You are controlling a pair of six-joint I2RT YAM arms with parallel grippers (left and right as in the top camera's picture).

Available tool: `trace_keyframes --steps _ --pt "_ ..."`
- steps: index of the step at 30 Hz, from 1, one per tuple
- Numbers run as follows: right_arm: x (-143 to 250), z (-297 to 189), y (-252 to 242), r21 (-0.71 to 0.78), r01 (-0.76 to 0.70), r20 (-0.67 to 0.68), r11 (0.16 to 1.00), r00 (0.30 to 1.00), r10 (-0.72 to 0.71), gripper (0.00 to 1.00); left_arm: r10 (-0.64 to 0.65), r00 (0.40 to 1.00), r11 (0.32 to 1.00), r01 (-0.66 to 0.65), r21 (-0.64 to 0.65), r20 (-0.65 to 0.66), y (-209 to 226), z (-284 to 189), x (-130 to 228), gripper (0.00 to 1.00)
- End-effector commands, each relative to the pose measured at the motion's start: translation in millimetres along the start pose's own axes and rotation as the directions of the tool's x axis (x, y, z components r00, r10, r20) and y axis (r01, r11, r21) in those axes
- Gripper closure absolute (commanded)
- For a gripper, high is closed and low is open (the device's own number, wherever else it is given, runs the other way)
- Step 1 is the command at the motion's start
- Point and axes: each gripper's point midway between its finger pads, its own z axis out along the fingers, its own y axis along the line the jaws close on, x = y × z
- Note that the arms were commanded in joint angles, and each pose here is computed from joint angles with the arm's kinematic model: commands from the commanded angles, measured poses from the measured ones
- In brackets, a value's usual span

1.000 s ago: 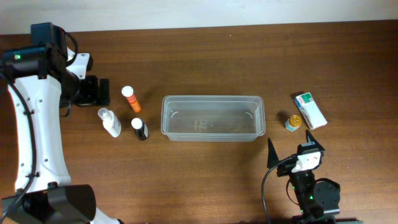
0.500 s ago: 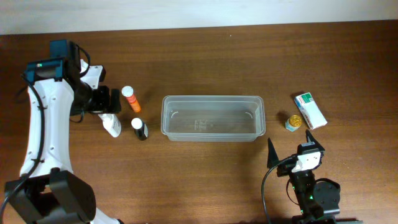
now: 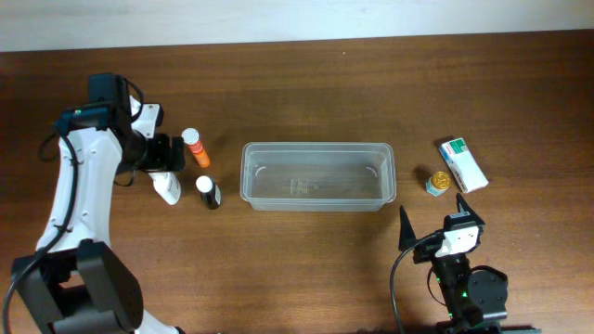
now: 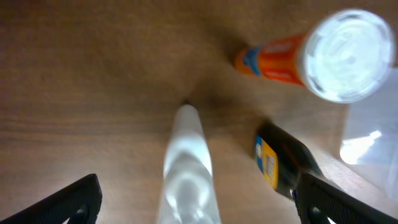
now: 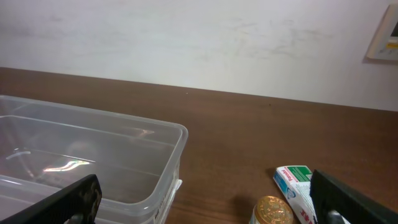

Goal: Pack container
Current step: 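Move the left gripper over the white spray bottle and descend, then close the left gripper on the white spray bottle and lift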

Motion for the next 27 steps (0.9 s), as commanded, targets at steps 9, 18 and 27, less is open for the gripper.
trace_keyframes --steps 9,18,27 --pt "2.0 -0.2 -2.8 0.013 0.003 -0.003 1.0 1.0 -0.003 0.02 0.043 0.999 0.998 -0.041 -0.05 0.024 10.7 21.4 -1.0 0.11" --pt "2.0 -0.2 -2.8 0.013 0.003 -0.003 1.0 1.0 -0.003 0.02 0.042 0.999 0.998 -0.041 -0.048 0.015 10.0 29.0 4.0 0.22" --pt "1.9 -0.2 -2.8 0.013 0.003 -0.003 1.0 1.0 -0.003 0.02 0.043 0.999 0.998 -0.043 -0.046 0.006 9.1 37.3 9.1 0.23"
